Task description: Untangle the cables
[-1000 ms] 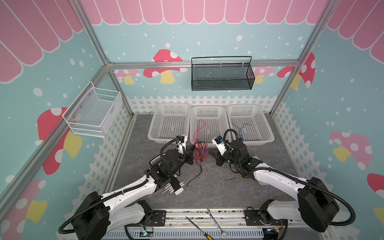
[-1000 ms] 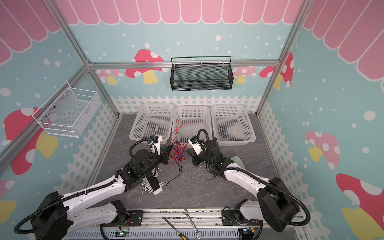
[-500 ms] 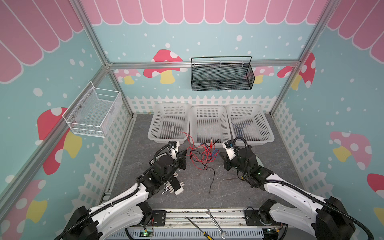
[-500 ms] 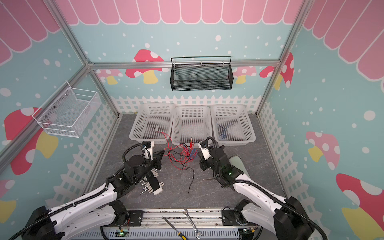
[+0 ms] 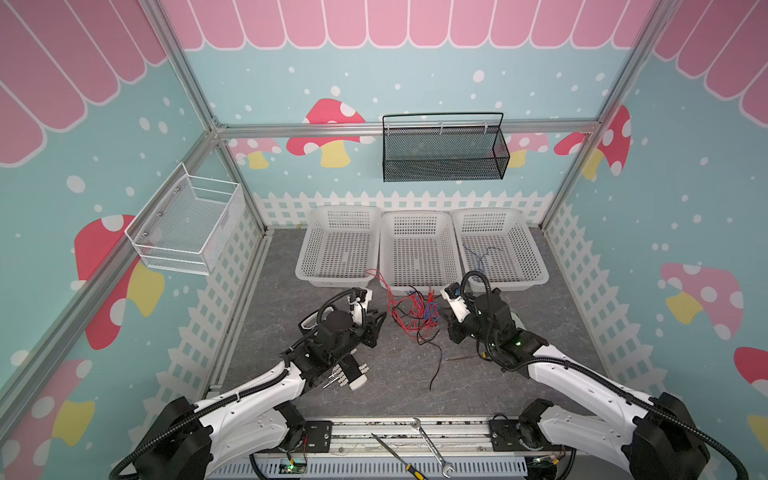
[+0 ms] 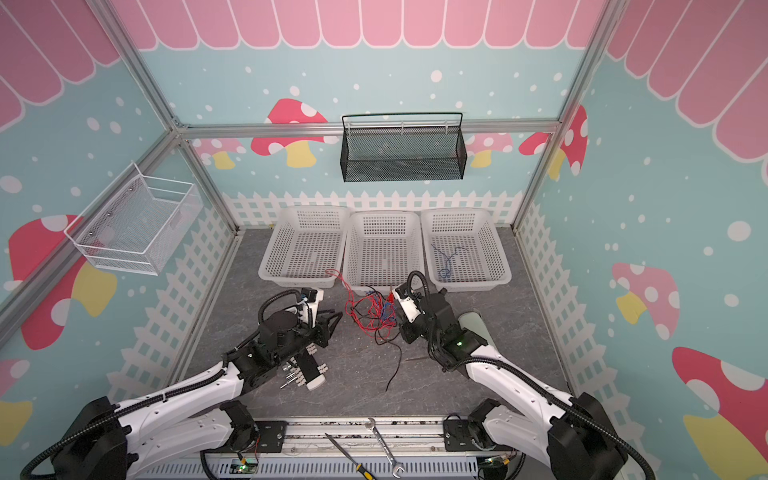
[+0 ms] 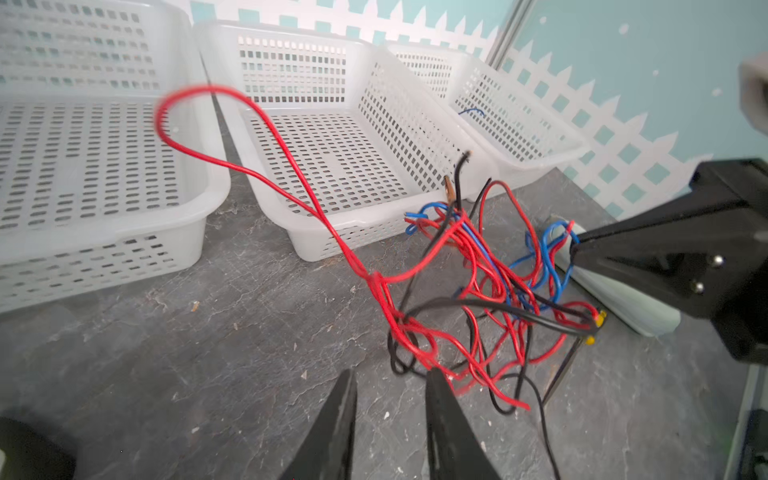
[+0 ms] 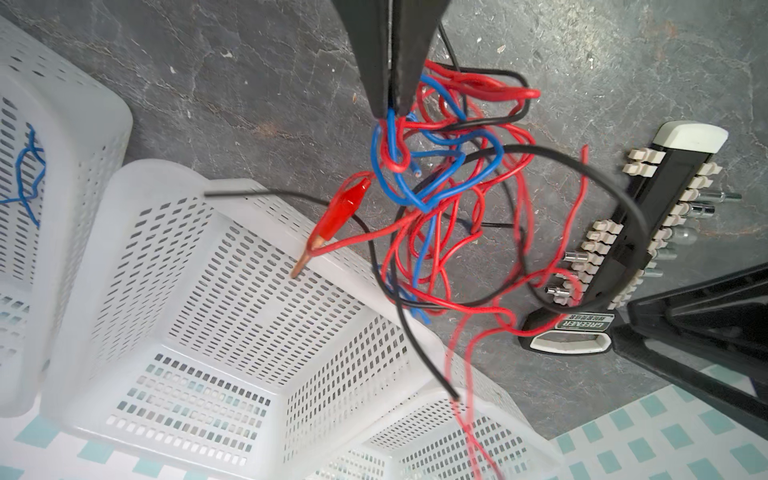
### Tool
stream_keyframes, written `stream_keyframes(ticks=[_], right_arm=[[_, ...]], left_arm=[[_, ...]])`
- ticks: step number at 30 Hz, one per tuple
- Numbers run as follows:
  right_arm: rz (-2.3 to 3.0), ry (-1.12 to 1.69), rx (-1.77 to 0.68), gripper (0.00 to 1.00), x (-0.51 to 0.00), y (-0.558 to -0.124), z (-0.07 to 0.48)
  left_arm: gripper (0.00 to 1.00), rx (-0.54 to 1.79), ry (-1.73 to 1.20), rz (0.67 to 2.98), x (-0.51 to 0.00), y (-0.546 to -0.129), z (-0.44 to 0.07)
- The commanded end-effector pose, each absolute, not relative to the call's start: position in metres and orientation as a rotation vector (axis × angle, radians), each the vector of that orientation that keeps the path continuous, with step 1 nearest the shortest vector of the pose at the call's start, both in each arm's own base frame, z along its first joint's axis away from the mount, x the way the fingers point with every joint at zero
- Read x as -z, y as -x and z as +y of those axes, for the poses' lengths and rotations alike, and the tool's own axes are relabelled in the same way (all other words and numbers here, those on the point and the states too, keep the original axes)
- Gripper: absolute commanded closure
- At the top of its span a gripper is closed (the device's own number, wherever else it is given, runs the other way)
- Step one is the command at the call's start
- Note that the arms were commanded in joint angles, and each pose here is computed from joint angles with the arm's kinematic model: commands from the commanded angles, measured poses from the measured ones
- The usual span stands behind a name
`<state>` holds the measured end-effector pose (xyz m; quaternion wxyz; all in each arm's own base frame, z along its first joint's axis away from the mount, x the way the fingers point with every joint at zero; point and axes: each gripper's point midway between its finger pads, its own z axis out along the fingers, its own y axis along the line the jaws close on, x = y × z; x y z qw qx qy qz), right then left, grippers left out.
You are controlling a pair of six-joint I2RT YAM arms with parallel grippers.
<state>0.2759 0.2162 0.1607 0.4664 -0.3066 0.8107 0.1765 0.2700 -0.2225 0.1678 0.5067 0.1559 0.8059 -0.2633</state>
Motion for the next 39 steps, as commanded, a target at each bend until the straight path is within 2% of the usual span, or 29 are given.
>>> stream_keyframes(ticks=[1,5,10,18,25,32,39], right_arm=[[1.987,0.762,-0.39,1.0,-0.166,-0.284,0.215],[1.997,0.779,-0.409,1.0,-0.164,-0.284,0.22],[1.991,0.785,-0.497,1.0,-0.175,-0.285,0.235],[1.973,0.785,-0.626,1.0,-0.204,-0.283,0.252],[1.951,0.833,-0.702,1.0,-0.214,-0.277,0.263],[1.934,0.854,-0.754,1.0,-0.219,-0.272,0.269],[1.899,0.868,-0.815,1.0,-0.228,-0.265,0.274]], left_arm=[[0.56,0.66,-0.436,1.89,-0.178,-0.264,-0.226],[0.42,0.67,-0.485,1.831,-0.191,-0.257,-0.228],[0.42,0.736,-0.563,1.723,-0.208,-0.244,-0.243],[0.43,0.794,-0.689,1.688,-0.193,-0.229,-0.272],[0.41,0.768,-0.684,1.67,-0.185,-0.238,-0.289],[0.47,0.686,-0.694,1.674,-0.175,-0.247,-0.297],[0.62,0.624,-0.69,1.711,-0.159,-0.255,-0.301]])
